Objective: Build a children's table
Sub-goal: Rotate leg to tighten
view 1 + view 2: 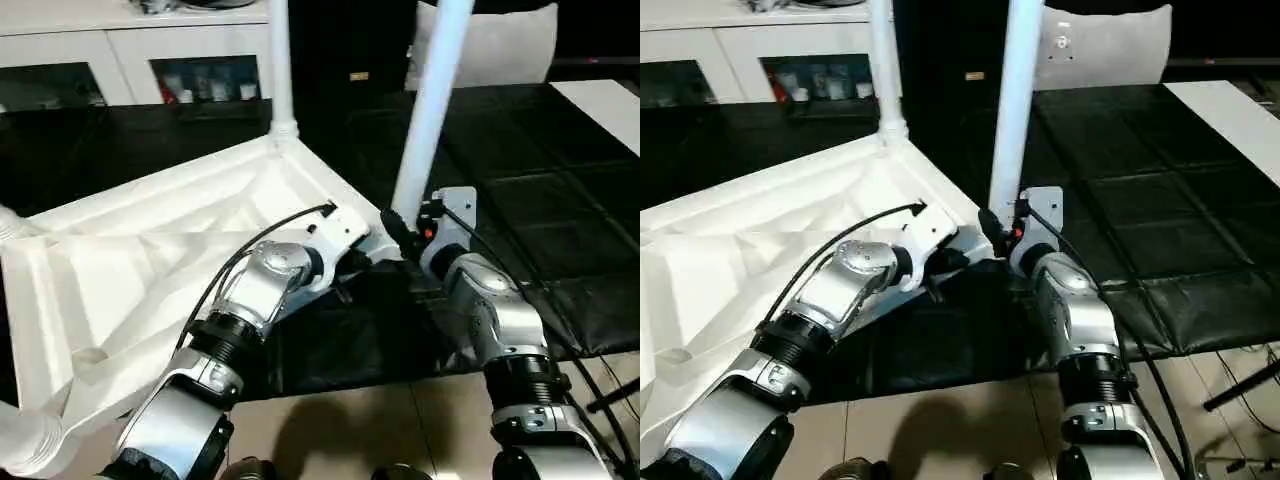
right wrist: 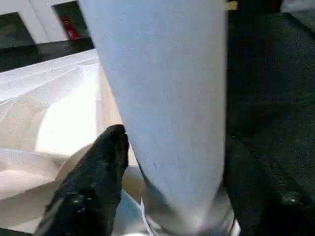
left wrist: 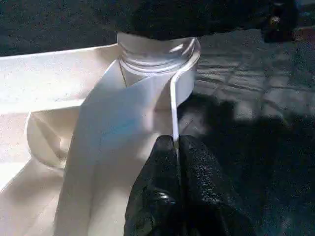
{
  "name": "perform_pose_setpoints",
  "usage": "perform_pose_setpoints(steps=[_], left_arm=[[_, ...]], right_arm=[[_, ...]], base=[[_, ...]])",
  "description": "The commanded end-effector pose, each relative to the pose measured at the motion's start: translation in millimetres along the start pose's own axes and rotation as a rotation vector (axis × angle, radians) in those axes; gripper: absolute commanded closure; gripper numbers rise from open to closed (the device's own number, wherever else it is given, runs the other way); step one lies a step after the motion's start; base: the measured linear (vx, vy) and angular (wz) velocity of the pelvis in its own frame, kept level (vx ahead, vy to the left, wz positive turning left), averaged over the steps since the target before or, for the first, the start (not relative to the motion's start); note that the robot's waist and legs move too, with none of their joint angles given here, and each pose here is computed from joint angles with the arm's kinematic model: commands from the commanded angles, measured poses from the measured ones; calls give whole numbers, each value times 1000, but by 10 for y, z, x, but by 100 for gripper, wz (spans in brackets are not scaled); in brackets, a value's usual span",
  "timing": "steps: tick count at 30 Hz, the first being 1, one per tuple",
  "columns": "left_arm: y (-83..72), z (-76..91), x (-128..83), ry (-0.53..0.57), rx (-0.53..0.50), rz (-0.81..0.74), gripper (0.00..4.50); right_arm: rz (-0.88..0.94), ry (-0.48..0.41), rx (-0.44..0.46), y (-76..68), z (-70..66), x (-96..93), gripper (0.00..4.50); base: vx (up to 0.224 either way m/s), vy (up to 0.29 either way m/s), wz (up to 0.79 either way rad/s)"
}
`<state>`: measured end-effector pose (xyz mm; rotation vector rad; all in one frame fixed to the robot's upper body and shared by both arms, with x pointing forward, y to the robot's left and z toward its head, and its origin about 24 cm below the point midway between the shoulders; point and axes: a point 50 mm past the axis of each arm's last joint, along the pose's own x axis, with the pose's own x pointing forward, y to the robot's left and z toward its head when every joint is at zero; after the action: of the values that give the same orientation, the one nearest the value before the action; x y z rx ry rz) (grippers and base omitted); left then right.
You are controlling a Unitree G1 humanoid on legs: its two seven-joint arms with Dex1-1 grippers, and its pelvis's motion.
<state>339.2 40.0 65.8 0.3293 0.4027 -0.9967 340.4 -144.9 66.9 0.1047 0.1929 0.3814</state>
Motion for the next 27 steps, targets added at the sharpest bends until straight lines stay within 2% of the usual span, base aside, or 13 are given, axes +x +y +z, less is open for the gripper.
perform_pose_setpoints(steps=[1,3,5,10,12,15,19,22,24,27], left_arm=[[31,181,-87,-81,91,-50,450],[63,124,-139,-69,111,-80,450],[86,75,-181,-56,126,-107,450],[145,-68,-342,-14,217,-216,450],[145,-137,-430,9,265,-310,450],[134,-177,-525,13,302,-420,450],[113,-198,-591,20,336,-511,450],[101,-223,-627,44,369,-571,450],[90,-234,-651,55,387,-615,450],[83,-231,-670,55,401,-652,450]], right_arm=[[102,-9,-72,-36,16,-84,116],[171,-10,-98,-77,30,-149,107],[245,-6,-128,-100,45,-212,74],[459,66,-230,-169,53,-404,46],[564,108,-274,-180,61,-483,46],[682,157,-291,-179,73,-546,46],[770,191,-330,-176,80,-573,46],[830,211,-325,-166,79,-579,82],[888,227,-306,-145,80,-592,87],[972,262,-286,-112,73,-634,127]], base=[[0,0,0],[0,0,0],[0,0,0],[0,0,0],[0,0,0],[0,0,0],[0,0,0],[0,0,0],[0,0,0],[0,0,0]])
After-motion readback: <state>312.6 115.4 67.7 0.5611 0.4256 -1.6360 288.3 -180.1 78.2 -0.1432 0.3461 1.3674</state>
